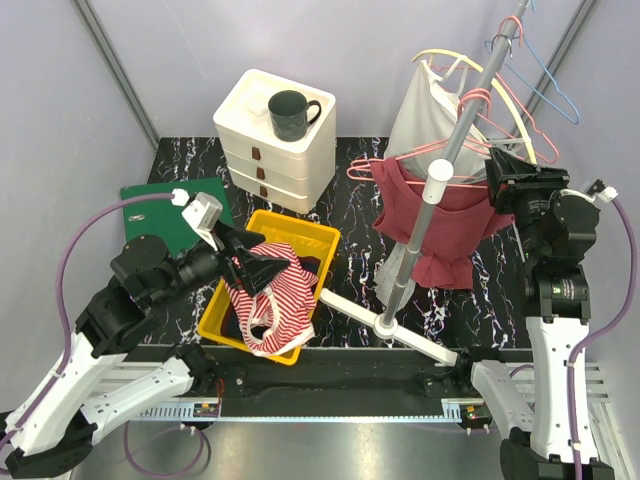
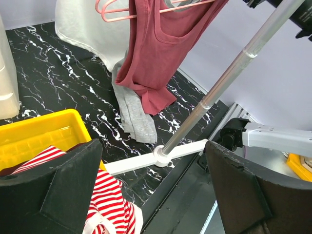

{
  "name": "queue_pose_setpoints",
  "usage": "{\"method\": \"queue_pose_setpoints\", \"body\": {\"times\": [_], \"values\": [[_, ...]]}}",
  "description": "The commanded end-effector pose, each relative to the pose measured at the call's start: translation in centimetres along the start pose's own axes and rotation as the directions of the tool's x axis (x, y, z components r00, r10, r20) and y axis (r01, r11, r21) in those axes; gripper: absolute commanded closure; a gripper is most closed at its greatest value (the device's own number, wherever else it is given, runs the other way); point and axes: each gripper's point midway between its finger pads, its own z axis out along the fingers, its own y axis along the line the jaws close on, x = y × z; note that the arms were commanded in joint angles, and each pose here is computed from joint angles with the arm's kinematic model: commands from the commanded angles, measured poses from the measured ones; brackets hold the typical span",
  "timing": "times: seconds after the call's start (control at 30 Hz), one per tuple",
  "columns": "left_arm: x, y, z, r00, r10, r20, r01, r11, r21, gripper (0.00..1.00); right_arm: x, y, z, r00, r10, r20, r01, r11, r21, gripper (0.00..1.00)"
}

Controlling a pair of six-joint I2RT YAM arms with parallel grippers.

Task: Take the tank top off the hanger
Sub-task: Pick up the hanger from the clothesline.

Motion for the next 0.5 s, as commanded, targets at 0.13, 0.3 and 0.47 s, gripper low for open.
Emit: {"method": "queue_pose_setpoints", "body": {"times": [0.13, 0.3, 0.47], "values": [[-1.52, -1.37, -0.01, 0.998, 0.021, 0.053, -0.024, 0.997, 0.068, 0.10, -0.31, -0.44, 0.29, 0.999, 0.025, 0.024, -0.025, 1.000, -0.003, 0.69], [-1.48, -1.56, -0.11, 0.998, 0.019, 0.054, -0.023, 0.997, 0.078, 0.10, -0.40, -0.81, 0.50, 0.999, 0.037, 0.029, -0.037, 0.999, 0.006, 0.74], [-1.81, -1.73, -0.12, 0.998, 0.020, 0.060, -0.025, 0.996, 0.084, 0.10, -0.37, -0.74, 0.92, 0.998, 0.060, 0.028, -0.060, 0.998, 0.011, 0.83]]}}
